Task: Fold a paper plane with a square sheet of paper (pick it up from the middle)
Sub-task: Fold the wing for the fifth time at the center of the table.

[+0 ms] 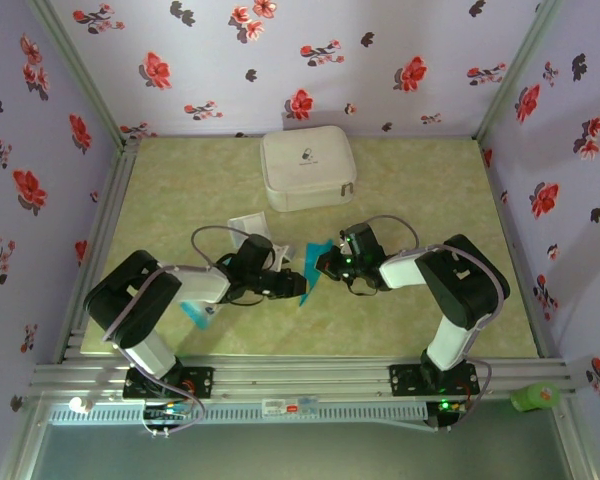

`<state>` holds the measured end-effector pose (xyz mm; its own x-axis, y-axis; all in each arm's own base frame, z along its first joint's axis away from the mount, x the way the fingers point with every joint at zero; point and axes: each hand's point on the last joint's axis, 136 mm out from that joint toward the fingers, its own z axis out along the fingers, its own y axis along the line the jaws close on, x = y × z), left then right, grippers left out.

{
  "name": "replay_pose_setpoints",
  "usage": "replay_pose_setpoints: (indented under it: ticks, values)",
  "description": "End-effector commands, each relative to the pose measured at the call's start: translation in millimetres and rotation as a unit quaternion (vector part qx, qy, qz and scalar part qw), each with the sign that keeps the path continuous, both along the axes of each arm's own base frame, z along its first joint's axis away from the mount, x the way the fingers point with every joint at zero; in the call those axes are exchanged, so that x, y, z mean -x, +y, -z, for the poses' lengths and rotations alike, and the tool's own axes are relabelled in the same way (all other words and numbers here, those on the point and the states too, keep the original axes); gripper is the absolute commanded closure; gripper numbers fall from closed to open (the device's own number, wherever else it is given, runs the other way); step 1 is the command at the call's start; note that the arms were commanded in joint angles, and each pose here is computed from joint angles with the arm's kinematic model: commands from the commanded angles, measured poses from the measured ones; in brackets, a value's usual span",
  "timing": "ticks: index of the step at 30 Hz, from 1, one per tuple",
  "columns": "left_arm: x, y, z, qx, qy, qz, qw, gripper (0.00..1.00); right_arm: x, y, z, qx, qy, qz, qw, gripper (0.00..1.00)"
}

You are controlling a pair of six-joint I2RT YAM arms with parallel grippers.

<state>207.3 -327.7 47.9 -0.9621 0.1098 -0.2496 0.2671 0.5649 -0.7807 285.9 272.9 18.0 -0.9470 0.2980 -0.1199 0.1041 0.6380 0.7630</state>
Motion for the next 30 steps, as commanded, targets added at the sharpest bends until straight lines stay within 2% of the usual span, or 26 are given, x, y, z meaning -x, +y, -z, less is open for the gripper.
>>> replay_pose_setpoints:
  ticks: [1,3,8,10,15,23,30]
  values:
    - [-10.1,-3.2,-0.4,-0.001,0.002,-0.012,1.0,0.75,6.8,-14.9,28.6,0.04,0.038,0.02,0.998,0.97]
    - [-10.1,-3.9,0.1,0.0,0.004,-0.012,1.0,0.8,6.6,-14.7,28.2,0.04,0.037,0.02,0.998,0.97]
    - [-5.5,-2.0,10.6,-0.01,0.019,-0.006,1.0,0.81,6.5,-14.5,28.5,0.04,0.038,0.02,0.998,0.97]
    - [-2.2,-1.8,15.2,-0.011,0.028,-0.001,1.0,0.87,6.8,-14.8,29.8,0.041,0.039,0.02,0.998,0.97]
    - [3.9,2.1,24.0,-0.018,0.039,0.003,0.999,0.94,7.2,-14.9,30.2,0.041,0.039,0.019,0.998,0.97]
    - [17.6,7.2,37.5,-0.027,0.067,0.018,0.997,0.96,8.9,-17.0,36.9,0.048,0.048,0.022,0.997,0.97]
    - [25.4,13.5,43.2,-0.045,0.076,0.027,0.996,0.91,10.5,-19.6,41.1,0.055,0.054,0.025,0.997,0.97]
